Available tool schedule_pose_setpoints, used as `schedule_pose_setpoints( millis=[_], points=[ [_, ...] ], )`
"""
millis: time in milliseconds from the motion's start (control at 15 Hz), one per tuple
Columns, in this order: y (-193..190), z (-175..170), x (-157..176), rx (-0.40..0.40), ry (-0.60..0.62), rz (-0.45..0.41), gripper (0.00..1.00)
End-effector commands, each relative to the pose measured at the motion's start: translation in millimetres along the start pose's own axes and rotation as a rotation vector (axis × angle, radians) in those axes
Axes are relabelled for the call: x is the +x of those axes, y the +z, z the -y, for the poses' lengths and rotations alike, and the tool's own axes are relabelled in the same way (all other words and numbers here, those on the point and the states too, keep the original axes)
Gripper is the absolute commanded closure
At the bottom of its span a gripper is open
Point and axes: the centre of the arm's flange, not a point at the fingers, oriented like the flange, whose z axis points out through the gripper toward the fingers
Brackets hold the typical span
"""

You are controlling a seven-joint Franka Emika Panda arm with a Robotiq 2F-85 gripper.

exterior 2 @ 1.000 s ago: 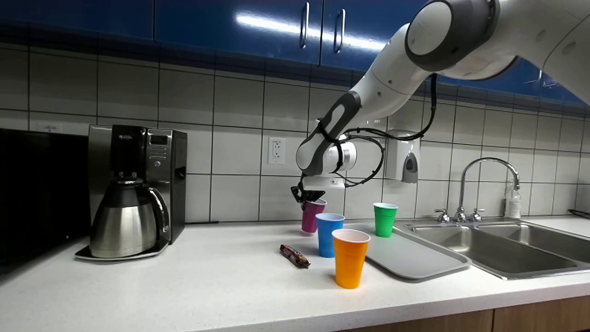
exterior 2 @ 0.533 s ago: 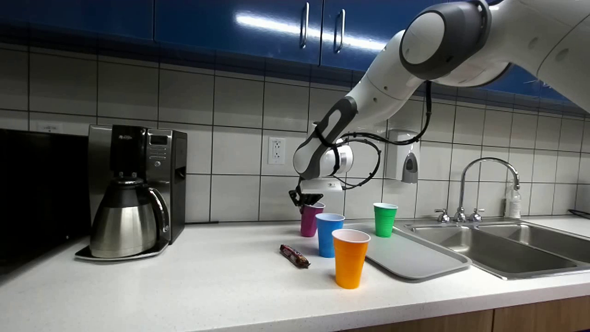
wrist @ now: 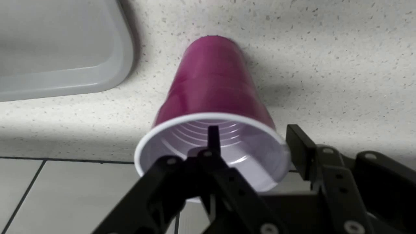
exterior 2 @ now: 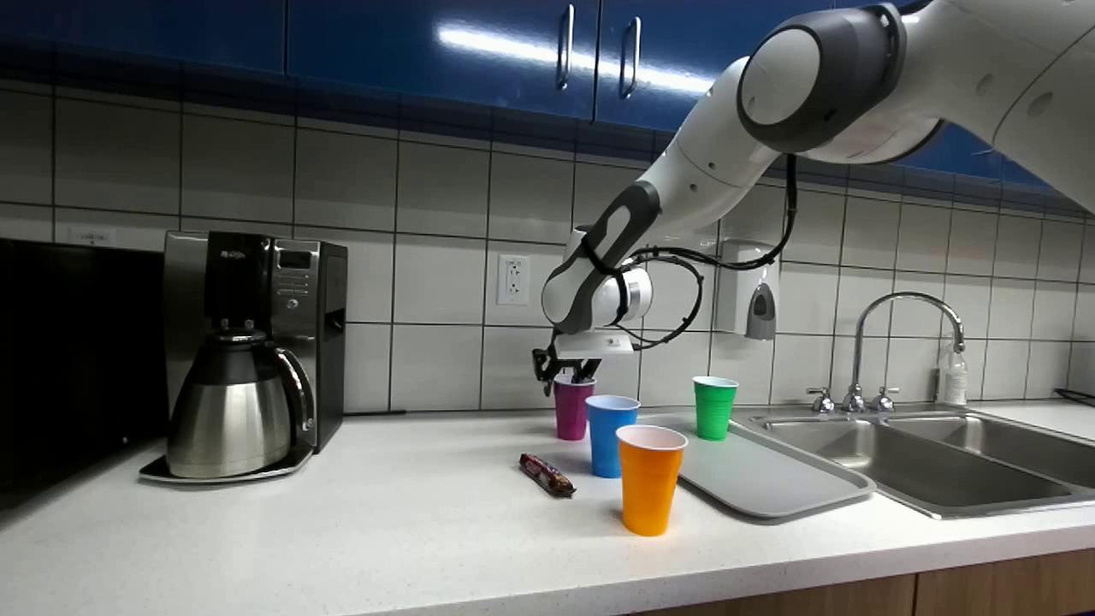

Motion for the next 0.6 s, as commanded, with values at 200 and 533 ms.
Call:
schedule_pose_setpoints(
  millis=[200, 533],
  points=[
    [-5.9, 3.0, 11.1, -0.013, 0.008, 0.007, 0.0],
    [-13.0, 1.1, 11.1, -0.009, 0.009, -0.001, 0.0]
  ],
)
